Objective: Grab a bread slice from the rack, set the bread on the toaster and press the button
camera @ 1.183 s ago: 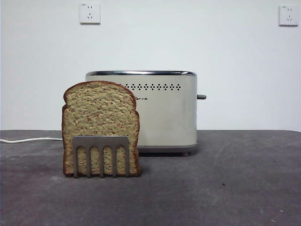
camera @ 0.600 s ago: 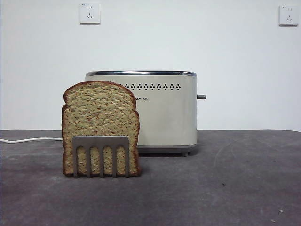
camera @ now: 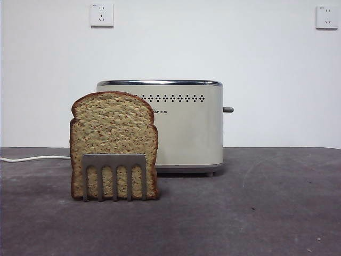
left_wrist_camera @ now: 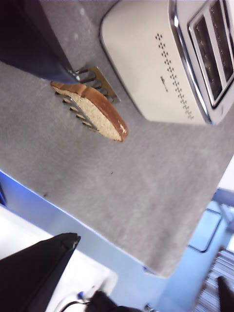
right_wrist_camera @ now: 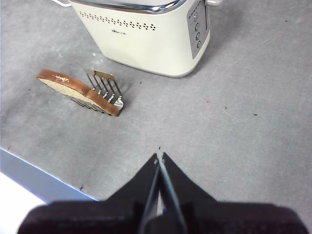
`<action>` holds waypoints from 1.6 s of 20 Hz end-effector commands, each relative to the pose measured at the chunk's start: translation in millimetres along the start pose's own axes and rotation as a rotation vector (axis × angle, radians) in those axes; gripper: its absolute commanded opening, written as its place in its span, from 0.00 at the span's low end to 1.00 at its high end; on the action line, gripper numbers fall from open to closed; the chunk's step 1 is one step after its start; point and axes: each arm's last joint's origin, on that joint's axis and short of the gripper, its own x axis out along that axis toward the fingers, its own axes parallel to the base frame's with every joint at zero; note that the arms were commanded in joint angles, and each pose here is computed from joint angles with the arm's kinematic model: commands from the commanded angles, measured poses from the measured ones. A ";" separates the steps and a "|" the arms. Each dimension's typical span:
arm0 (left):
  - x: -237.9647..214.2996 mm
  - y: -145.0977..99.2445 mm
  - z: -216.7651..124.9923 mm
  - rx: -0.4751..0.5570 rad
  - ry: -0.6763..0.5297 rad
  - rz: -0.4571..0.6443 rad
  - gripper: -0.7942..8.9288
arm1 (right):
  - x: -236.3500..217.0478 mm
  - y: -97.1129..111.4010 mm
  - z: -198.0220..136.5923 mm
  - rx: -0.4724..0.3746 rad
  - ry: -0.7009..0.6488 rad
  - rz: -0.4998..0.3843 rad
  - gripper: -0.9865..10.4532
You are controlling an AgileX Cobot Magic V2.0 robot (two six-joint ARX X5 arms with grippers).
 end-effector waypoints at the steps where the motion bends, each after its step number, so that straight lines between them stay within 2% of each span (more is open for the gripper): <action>1: 9.3 4.7 13.3 0.111 0.050 0.012 0.70 | -0.9 0.7 0.4 -0.012 -0.005 0.003 0.08; 7: 67.5 15.0 47.7 0.306 0.251 -0.031 0.70 | -0.9 0.7 0.4 -0.012 -0.005 0.003 0.08; 11: 119.7 16.4 49.4 0.478 0.415 -0.016 0.70 | -0.9 0.7 0.4 -0.012 -0.005 0.003 0.08; 13: 142.9 17.8 47.4 0.536 0.458 -0.017 0.70 | -0.9 0.7 0.4 -0.012 -0.005 0.003 0.08; 17: 179.4 23.3 43.8 0.617 0.490 -0.011 0.70 | -0.9 0.7 0.4 -0.012 -0.004 0.003 0.08; 21: 203.7 30.5 33.0 0.617 0.559 -0.042 0.67 | -0.9 0.7 0.3 -0.012 -0.004 0.003 0.08; 23: 210.1 32.3 29.6 0.611 0.579 -0.051 0.53 | -0.9 0.7 0.3 -0.012 -0.003 0.003 0.08; 27: 210.9 32.4 29.5 0.610 0.577 -0.053 0.15 | -0.9 0.7 0.3 -0.012 -0.003 0.003 0.08; 29: 210.4 32.4 29.9 0.610 0.573 -0.052 0.07 | -0.9 0.7 0.2 -0.011 -0.003 0.003 0.08; 32: 210.5 32.2 30.0 0.610 0.572 -0.053 0.07 | -0.9 0.7 0.3 -0.012 -0.003 0.003 0.08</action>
